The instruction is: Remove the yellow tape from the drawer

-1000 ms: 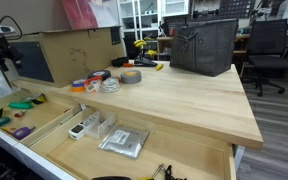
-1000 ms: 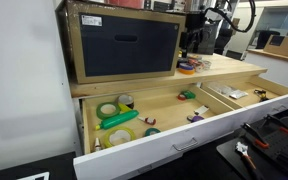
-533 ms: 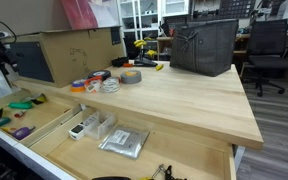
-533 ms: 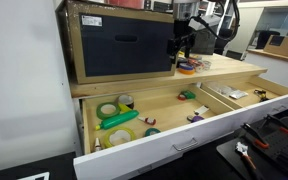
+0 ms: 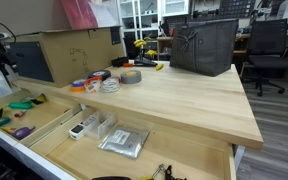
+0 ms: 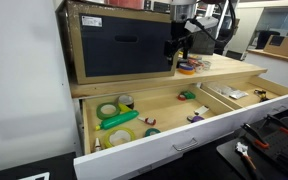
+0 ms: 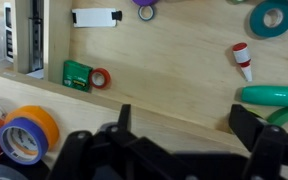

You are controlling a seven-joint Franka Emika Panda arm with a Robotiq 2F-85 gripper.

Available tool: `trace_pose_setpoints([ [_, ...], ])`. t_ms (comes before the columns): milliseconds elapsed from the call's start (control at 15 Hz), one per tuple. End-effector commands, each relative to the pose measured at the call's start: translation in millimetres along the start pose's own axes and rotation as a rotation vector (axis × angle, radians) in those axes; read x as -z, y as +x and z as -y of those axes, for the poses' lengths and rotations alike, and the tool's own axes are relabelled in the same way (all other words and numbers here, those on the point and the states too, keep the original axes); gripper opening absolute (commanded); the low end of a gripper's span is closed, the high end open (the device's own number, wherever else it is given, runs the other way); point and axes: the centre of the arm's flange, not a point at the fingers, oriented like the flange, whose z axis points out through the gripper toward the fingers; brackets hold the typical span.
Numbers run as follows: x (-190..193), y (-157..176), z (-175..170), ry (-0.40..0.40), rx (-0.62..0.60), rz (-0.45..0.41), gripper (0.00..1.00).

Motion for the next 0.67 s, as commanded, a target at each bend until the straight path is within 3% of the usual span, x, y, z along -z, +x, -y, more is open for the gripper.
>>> trace_pose_setpoints([
  [0, 0.0, 0.0, -0.1, 0.0, 0.0, 0.0, 1.0],
  [200, -3.5, 3.2, 1.9, -0.004, -0.008, 0.003, 1.0],
  [600, -62.3, 9.0, 50.3, 0.103, -0.077, 0.024, 1.0],
])
